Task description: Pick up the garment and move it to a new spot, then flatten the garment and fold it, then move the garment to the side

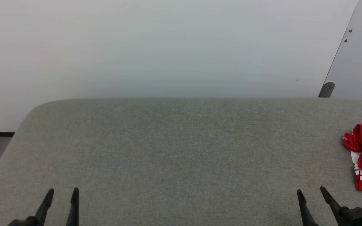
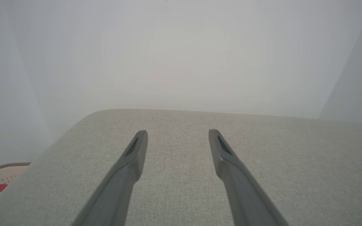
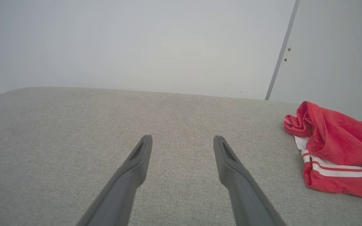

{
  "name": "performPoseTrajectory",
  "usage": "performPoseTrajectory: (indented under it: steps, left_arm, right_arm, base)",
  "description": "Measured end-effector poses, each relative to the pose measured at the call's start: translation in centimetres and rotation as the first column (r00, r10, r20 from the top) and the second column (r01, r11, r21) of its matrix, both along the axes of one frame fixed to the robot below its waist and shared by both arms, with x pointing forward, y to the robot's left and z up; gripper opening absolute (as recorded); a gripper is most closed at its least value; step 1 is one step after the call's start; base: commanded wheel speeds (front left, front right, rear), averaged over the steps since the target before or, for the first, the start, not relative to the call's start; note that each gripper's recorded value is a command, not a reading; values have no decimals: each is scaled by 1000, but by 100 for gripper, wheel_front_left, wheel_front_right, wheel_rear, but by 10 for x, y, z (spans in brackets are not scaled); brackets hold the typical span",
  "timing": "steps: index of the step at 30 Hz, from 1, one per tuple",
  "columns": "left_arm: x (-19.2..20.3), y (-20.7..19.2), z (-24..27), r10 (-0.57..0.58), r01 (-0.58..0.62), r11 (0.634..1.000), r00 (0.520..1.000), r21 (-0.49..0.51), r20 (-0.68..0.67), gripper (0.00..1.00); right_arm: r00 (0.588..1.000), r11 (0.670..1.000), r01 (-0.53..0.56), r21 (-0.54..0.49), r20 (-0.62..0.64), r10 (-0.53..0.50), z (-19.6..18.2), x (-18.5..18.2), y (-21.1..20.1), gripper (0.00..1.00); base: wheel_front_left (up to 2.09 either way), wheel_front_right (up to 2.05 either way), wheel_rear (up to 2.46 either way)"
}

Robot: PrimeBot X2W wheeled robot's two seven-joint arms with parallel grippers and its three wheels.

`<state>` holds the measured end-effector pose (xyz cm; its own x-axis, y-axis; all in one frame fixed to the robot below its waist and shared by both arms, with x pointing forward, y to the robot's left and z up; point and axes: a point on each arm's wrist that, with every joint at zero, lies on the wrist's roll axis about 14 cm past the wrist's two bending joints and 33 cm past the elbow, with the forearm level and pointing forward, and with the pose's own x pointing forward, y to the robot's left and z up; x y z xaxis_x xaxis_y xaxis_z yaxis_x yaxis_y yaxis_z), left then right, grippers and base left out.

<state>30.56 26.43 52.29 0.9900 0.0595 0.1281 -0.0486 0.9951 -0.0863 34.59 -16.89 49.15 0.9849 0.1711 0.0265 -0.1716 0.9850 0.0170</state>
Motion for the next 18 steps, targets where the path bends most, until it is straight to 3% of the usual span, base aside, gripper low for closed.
performPoseTrajectory:
  steps: [4,5,11,18]
  left_arm:
    - [0,-3,-2,-13,13,1000,1000,6,-7,100]
    - [0,-3,-1,-13,13,1000,1000,6,-5,0]
    - [-7,-11,-29,-10,7,999,997,-46,-81,0]
    - [-4,-11,-35,0,-19,985,994,-173,-106,0]
  right_arm:
    - [1000,1000,-4,-1,-3,4,-1,0,1,100]
    - [1000,1000,-8,0,-4,8,-1,0,3,0]
    - [996,1000,4,14,-92,-2,-28,-11,3,0]
    - [990,989,58,138,-137,-39,-31,-9,-4,0]
  base:
    - [0,0,0]
    - [0,0,0]
    - [0,0,0]
    - [0,0,0]
